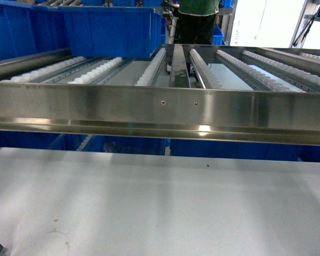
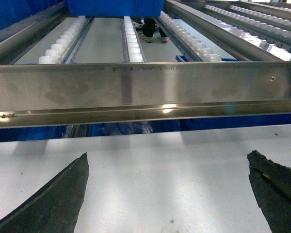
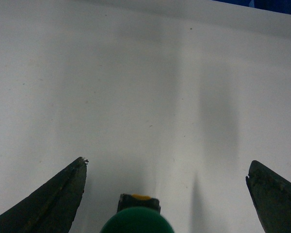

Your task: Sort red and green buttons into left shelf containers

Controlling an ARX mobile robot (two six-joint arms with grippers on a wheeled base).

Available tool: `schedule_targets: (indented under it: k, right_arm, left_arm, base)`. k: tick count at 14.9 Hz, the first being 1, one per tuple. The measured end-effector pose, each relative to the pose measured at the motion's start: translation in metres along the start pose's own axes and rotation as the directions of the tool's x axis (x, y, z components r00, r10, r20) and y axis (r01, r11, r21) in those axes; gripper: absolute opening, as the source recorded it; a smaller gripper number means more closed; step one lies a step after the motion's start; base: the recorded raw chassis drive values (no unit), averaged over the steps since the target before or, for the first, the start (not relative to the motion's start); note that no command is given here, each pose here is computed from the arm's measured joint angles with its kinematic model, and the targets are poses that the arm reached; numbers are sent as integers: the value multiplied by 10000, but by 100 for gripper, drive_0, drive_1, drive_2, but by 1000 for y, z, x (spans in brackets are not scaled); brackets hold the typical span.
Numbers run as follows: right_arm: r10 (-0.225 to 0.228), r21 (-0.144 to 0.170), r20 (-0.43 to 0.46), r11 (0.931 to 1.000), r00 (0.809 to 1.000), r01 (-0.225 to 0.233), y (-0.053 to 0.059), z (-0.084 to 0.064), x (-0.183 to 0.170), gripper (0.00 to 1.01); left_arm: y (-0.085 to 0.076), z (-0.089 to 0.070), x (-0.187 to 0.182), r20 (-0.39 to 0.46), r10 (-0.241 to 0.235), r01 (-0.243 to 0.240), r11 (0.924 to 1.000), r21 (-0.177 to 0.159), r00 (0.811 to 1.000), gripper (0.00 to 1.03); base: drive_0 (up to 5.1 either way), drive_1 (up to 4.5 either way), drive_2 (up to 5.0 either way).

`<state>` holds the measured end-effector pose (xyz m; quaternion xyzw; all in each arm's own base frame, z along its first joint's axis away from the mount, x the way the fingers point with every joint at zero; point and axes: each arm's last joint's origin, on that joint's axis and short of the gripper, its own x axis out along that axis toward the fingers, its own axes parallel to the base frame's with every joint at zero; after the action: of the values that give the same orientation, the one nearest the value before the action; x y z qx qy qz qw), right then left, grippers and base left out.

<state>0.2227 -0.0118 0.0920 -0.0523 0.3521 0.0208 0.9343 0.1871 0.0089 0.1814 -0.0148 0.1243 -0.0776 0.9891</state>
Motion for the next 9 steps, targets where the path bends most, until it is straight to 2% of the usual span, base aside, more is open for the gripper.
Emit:
schedule_targets:
  k: [1, 4, 6, 9]
  right_arm:
    - [-108, 1, -83, 9999, 9999, 108, -3, 0, 7, 98]
    - [11, 8, -773, 10000, 9970, -11, -8, -7, 21, 98]
    - [-18, -67, -697, 10000, 9976, 13, -8, -8, 23, 98]
    - [31, -109, -1146, 9999, 9934, -43, -4, -18, 28, 98]
  left_arm:
    - [0, 0, 0, 0, 0, 0, 10000, 4, 10000, 98]
    - [0, 0, 0, 0, 4, -4, 10000, 4, 10000, 98]
    - [0, 0, 0, 4, 0, 0, 10000, 5, 10000, 98]
    - [0, 0, 0, 0, 0, 0, 10000, 8, 10000, 98]
  base:
    - [0, 0, 0]
    - [0, 0, 0]
    - [0, 0, 0]
    - [0, 0, 0]
